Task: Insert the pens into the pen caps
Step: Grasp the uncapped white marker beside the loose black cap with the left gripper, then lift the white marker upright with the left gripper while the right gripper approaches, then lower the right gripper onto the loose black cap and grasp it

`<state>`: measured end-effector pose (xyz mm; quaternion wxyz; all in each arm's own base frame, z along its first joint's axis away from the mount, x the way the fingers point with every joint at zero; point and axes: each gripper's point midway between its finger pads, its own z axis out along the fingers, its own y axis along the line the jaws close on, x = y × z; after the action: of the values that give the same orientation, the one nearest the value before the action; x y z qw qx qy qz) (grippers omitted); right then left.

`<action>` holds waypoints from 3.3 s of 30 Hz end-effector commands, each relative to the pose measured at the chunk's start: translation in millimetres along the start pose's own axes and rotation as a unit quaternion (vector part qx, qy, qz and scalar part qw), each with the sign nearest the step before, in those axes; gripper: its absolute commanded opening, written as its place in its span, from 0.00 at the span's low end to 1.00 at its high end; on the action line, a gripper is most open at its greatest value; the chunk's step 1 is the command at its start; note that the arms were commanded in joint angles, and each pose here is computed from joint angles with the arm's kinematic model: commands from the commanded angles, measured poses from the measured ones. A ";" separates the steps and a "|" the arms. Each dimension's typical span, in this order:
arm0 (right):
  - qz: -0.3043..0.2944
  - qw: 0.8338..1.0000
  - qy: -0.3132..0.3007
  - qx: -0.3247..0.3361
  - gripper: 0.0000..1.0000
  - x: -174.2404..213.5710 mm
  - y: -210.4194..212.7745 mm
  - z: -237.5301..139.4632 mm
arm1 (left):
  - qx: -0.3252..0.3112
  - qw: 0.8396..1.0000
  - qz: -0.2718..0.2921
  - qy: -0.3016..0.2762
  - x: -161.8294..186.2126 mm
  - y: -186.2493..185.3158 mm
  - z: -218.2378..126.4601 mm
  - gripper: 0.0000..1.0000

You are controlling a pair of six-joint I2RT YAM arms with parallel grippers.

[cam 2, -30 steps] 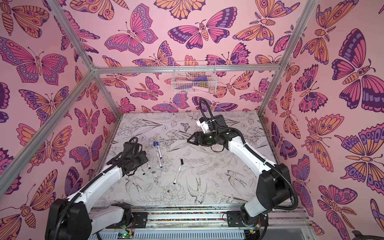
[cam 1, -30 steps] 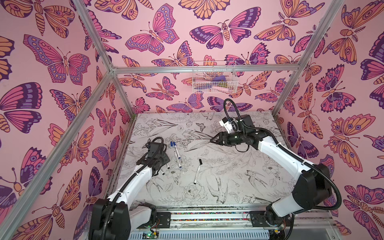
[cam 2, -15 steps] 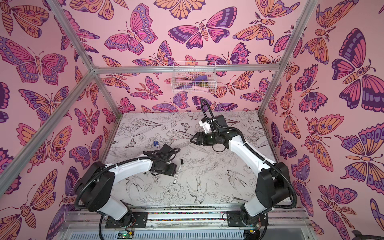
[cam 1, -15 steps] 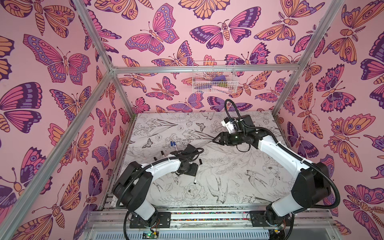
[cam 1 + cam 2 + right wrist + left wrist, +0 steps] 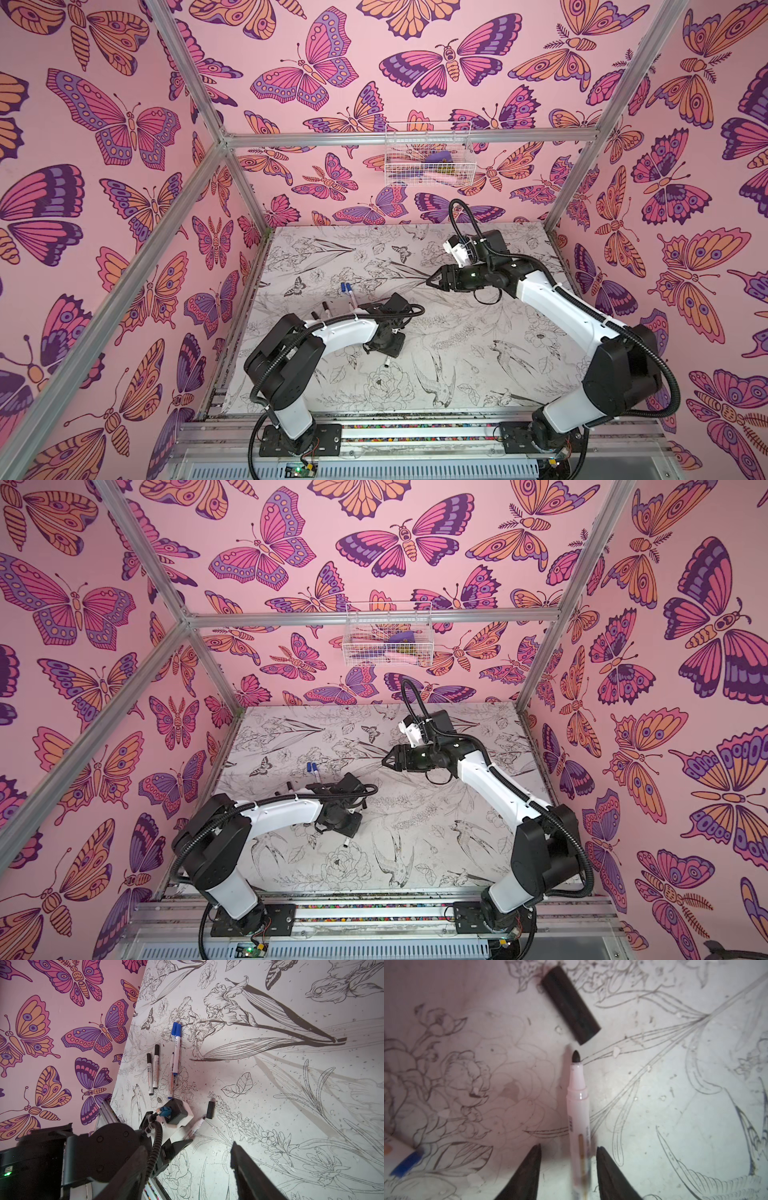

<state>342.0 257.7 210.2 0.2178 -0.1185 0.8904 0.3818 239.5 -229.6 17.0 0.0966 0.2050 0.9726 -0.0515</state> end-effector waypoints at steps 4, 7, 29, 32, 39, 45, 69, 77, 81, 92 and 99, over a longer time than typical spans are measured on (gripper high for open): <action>-0.006 1.000 -0.015 0.009 0.66 -4.6 -3.0 -7.3 | -0.085 0.993 -0.037 0.077 46.6 32.4 13.5 0.14; 0.008 1.000 -0.015 -0.005 0.66 -3.6 -0.9 -4.9 | -0.047 0.997 -0.044 0.040 26.9 27.7 2.6 0.00; 0.004 0.995 -0.013 -0.100 0.58 -8.8 55.9 33.3 | 0.282 0.895 -0.021 -0.346 -130.5 -49.6 -164.0 0.00; 0.006 0.995 -0.008 -0.100 0.50 -9.8 56.1 38.9 | 0.276 0.894 -0.015 -0.352 -127.2 -50.9 -165.6 0.00; 0.005 0.995 -0.005 -0.098 0.21 -11.3 56.6 41.3 | 0.268 0.897 -0.020 -0.351 -124.8 -47.9 -161.5 0.00; -0.001 0.994 -0.001 -0.107 0.09 -9.4 62.1 36.6 | 0.274 0.899 -0.018 -0.342 -128.3 -52.0 -157.4 0.11; -0.022 0.992 -0.016 -0.123 0.32 -9.6 74.8 19.7 | 0.278 0.905 -0.041 -0.321 -142.4 -51.5 -139.3 0.00; -0.043 0.997 -0.016 -0.054 0.57 5.5 46.1 24.6 | 0.129 0.901 -0.234 -0.341 -110.9 57.0 -123.4 0.00; -0.076 0.993 0.083 0.015 0.57 49.0 17.2 61.1 | 0.056 0.886 -0.280 -0.365 -86.5 94.7 -141.9 0.00; -0.152 0.946 0.235 0.162 0.52 102.8 -10.6 134.6 | 0.036 0.878 -0.278 -0.389 -77.3 111.2 -159.4 0.00; -0.196 0.905 0.268 0.265 0.50 102.9 -42.4 149.7 | 0.037 0.875 -0.284 -0.391 -71.9 113.8 -159.2 0.00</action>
<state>312.4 358.6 57.9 0.0871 -0.3066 0.9403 0.1198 328.2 -140.7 184.3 0.4419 -0.1074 0.8679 -0.1997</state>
